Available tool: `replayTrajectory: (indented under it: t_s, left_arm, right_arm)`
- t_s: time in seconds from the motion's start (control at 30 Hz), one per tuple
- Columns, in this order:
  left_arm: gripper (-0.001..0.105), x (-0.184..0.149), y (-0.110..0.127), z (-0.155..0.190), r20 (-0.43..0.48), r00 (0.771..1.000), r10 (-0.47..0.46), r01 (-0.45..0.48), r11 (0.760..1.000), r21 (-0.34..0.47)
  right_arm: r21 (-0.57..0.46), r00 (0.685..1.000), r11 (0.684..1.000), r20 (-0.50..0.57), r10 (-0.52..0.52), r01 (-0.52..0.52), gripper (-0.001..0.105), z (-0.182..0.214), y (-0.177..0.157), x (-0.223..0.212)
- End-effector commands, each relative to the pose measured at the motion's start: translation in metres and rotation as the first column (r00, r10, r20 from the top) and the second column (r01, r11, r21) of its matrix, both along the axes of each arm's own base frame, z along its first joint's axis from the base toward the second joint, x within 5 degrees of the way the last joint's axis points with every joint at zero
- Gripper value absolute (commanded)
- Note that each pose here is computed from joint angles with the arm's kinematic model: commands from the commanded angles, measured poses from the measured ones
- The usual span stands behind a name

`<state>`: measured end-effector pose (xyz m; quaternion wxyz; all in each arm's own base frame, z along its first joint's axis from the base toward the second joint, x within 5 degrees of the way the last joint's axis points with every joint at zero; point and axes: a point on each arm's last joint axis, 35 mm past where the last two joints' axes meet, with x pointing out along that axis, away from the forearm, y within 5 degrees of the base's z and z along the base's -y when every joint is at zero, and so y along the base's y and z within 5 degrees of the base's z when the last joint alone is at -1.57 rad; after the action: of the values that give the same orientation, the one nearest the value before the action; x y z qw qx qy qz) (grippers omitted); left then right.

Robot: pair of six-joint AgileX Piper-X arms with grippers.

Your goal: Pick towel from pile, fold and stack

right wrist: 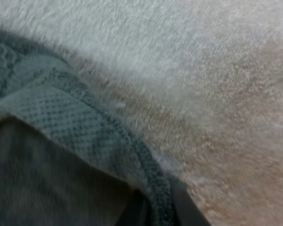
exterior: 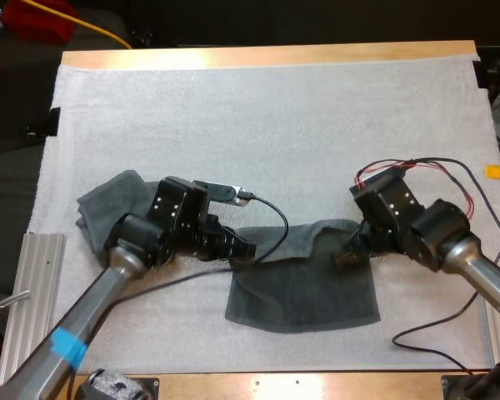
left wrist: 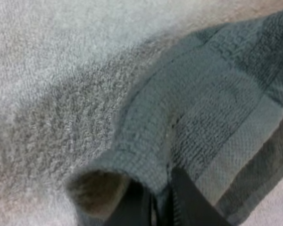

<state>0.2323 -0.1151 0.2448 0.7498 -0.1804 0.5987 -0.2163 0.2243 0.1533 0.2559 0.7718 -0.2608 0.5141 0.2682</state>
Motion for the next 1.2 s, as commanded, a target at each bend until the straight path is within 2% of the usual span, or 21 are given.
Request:
replayTrajectory:
  t_s: [0.0, 0.2, 0.4, 0.67, 0.87, 1.03, 1.17]
  left_arm:
    - [0.0, 0.005, 0.0, -0.004, -0.013, 1.0, -0.003, 0.003, 1.0, -0.027]
    - [0.0, 0.028, 0.009, -0.025, -0.103, 0.992, 0.069, -0.082, 0.988, -0.13]
    - [0.0, 0.049, 0.016, -0.045, -0.202, 0.972, 0.122, -0.17, 0.955, -0.242]
    - [0.0, 0.066, 0.016, -0.073, -0.287, 0.942, 0.177, -0.256, 0.929, -0.266]
    - [0.0, 0.076, 0.014, -0.081, -0.286, 0.936, 0.205, -0.287, 0.915, -0.284]
    - [0.011, 0.081, 0.017, -0.081, -0.265, 0.932, 0.248, -0.32, 0.904, -0.283]
    - [0.015, 0.086, 0.027, -0.08, -0.257, 0.923, 0.287, -0.357, 0.889, -0.288]
  right_arm:
    - [0.022, 1.0, 1.0, -0.014, -0.016, 0.016, 0.001, -0.003, -0.002, 0.006]
    - [0.031, 0.998, 0.998, -0.042, -0.05, 0.052, 0.001, -0.019, -0.005, 0.021]
    - [0.02, 0.997, 0.996, -0.008, -0.081, 0.082, 0.001, -0.029, -0.004, 0.034]
    - [-0.008, 0.993, 0.994, 0.045, -0.105, 0.105, 0.001, -0.043, 0.001, 0.048]
    - [-0.046, 0.989, 0.991, 0.081, -0.124, 0.128, 0.001, -0.051, 0.002, 0.055]
    - [-0.069, 0.983, 0.987, 0.12, -0.139, 0.148, 0.001, -0.052, 0.002, 0.058]
    - [-0.056, 0.976, 0.986, 0.163, -0.148, 0.158, 0.001, -0.05, 0.004, 0.062]
